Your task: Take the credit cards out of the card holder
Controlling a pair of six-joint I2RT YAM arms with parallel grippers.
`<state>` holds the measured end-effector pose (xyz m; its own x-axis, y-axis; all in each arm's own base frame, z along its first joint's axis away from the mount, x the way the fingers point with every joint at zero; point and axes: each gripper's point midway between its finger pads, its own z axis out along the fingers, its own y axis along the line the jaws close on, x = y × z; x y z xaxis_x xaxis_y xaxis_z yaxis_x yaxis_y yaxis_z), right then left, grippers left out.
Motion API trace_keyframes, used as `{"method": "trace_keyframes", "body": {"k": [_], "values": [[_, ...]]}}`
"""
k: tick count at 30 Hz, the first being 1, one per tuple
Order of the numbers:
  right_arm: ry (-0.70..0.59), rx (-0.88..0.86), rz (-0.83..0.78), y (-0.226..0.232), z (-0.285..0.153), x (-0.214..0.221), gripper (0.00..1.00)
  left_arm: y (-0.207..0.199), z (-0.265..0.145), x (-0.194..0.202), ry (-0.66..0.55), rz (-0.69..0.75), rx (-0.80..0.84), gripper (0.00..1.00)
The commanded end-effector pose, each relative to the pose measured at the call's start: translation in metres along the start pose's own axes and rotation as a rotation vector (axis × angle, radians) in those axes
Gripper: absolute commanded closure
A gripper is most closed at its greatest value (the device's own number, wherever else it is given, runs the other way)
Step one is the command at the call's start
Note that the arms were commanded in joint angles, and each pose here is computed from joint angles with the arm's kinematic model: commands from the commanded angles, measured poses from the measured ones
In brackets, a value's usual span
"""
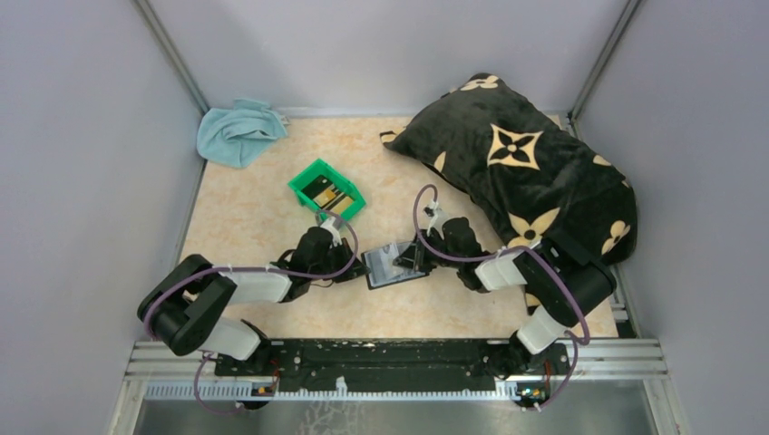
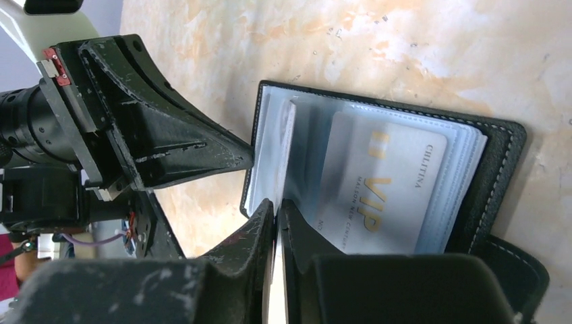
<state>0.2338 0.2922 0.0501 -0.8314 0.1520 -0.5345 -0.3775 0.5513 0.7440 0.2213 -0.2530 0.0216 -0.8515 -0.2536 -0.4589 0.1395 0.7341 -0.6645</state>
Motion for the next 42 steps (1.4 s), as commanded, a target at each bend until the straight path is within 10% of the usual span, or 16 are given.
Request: {"method": "trace_keyframes", "body": {"k": [1, 6, 16, 27, 42], "values": [[-0.056, -0.018, -0.059, 0.007, -0.006, -0.016, 0.96, 0.024, -0.002, 0.021, 0.066, 0.000, -0.081, 1.00], [-0.071, 0.055, -0.095, -0.003, -0.012, -0.019, 1.00, 0.020, -0.004, 0.017, 0.061, 0.030, -0.072, 0.97], [-0.125, 0.119, -0.171, 0.002, -0.037, -0.039, 1.00, -0.020, -0.026, -0.014, 0.009, 0.253, 0.035, 0.39], [0.052, -0.246, -0.328, 0.073, -0.064, -0.008, 1.00, -0.117, -0.082, -0.004, 0.006, 0.490, 0.579, 0.38], [0.123, -0.562, -0.359, 0.125, -0.100, 0.017, 1.00, -0.131, -0.093, -0.001, -0.022, 0.535, 0.678, 0.47]]}}
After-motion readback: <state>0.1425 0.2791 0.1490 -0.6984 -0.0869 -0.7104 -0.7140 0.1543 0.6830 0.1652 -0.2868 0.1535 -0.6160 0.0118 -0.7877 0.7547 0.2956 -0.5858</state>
